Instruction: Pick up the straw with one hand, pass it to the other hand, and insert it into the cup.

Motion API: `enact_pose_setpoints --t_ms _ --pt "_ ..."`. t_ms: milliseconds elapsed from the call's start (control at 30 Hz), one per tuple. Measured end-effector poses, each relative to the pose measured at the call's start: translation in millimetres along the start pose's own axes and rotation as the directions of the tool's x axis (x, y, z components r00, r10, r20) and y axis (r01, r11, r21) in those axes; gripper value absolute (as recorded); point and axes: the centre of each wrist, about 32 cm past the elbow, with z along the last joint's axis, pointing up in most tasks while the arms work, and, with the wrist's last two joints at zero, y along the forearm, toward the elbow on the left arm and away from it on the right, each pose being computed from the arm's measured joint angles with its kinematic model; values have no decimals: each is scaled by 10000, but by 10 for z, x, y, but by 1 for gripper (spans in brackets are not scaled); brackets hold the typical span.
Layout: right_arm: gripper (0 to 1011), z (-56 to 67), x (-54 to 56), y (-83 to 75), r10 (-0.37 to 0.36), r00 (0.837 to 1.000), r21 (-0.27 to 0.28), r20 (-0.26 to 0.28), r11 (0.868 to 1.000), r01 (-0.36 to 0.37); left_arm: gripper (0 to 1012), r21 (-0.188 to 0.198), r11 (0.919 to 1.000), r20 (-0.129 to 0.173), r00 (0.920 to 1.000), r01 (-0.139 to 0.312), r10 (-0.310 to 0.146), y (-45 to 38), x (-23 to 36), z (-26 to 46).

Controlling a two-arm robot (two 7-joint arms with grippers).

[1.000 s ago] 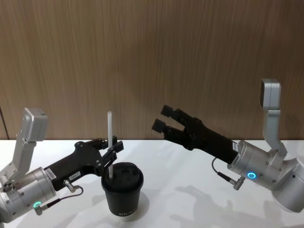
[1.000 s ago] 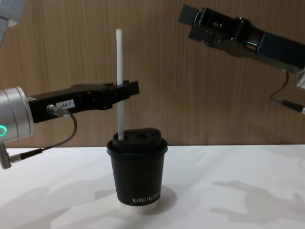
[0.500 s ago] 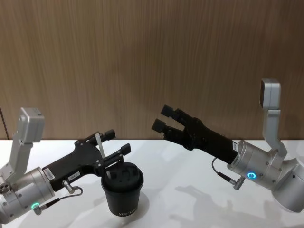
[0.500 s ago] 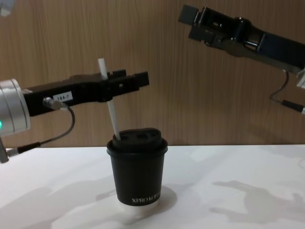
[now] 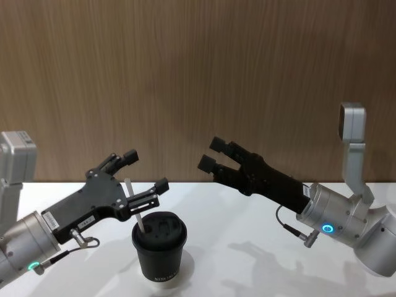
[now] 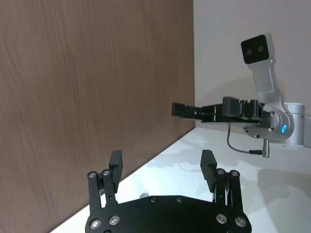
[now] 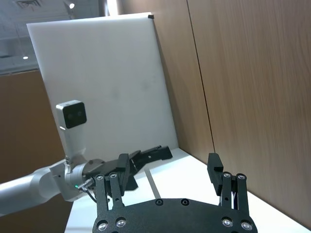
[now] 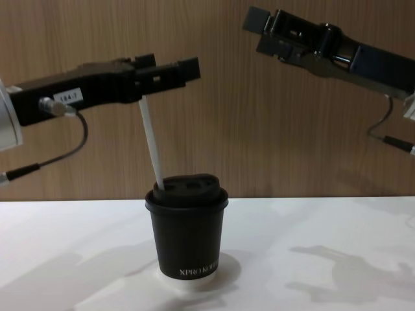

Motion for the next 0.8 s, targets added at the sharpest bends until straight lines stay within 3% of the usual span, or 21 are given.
enact_pose_setpoints --t_ms 467,800 --pt "1001 8 -3 0 -31 10000 -4 39 10000 31 1003 -446 9989 708 9973 -172 204 73 -182 266" --pt "1001 59 -89 -25 -597 9953 -136 758 9981 609 1003 -390 9990 896 9957 -195 230 60 -309 337"
